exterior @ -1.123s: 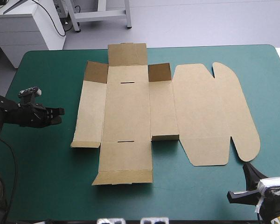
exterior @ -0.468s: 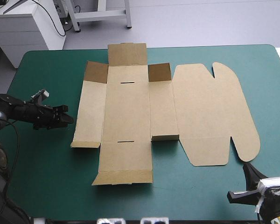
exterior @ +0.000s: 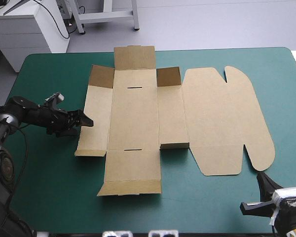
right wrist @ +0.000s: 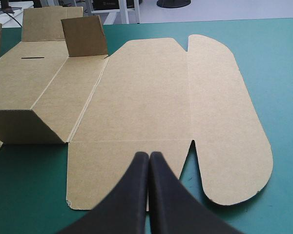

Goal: Fold the box

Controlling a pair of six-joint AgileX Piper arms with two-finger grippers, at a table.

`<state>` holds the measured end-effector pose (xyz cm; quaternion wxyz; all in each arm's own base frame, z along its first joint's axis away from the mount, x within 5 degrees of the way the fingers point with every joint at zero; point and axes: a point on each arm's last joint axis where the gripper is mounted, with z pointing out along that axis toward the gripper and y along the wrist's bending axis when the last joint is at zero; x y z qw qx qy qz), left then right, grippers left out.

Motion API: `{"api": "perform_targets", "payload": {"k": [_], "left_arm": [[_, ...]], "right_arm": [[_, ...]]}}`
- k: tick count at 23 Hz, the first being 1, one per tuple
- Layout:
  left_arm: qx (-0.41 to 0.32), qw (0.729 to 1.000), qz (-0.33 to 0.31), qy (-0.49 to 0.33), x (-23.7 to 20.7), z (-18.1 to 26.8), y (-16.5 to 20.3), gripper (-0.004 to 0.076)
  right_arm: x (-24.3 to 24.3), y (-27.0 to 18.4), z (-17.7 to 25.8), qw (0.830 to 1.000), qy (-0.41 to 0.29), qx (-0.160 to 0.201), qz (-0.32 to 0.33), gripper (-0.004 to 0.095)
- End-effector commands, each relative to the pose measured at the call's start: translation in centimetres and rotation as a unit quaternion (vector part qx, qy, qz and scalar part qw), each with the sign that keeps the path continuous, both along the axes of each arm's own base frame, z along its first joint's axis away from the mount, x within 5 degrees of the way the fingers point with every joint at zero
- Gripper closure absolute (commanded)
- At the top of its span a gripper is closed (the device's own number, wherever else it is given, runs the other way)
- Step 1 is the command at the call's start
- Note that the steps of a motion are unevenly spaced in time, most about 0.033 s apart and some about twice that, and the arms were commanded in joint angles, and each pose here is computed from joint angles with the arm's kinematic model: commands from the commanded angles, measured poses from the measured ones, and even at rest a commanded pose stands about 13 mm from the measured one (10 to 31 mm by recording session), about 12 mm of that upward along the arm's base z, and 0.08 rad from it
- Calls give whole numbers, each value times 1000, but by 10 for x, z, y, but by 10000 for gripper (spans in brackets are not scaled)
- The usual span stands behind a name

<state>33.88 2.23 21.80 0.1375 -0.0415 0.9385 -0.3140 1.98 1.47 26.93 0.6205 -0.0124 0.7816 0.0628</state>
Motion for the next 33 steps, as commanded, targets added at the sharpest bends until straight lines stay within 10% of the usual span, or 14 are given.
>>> {"api": "perform_targets", "payload": {"k": [1, 12, 14, 18, 22, 33], "left_arm": [[-17, 999, -23, -35, 2, 24, -25, 125], [-70, 997, -20, -33, 4, 30, -49, 130], [-68, 997, -15, -23, 4, 28, -48, 235], [-86, 995, -43, 28, 4, 11, -51, 714], [-110, 987, -88, 75, 1, 4, -53, 730], [152, 981, -104, -59, 46, 104, -32, 732]], "right_arm": [[-6, 0, 15, 998, -61, 5, -7, 922], [-6, 0, 15, 998, -61, 5, -7, 922], [-6, 0, 15, 998, -61, 5, -7, 922], [-6, 0, 15, 998, -61, 5, -7, 922], [-6, 0, 15, 998, -61, 5, -7, 922], [-6, 0, 15, 998, -61, 5, -7, 922]]}}
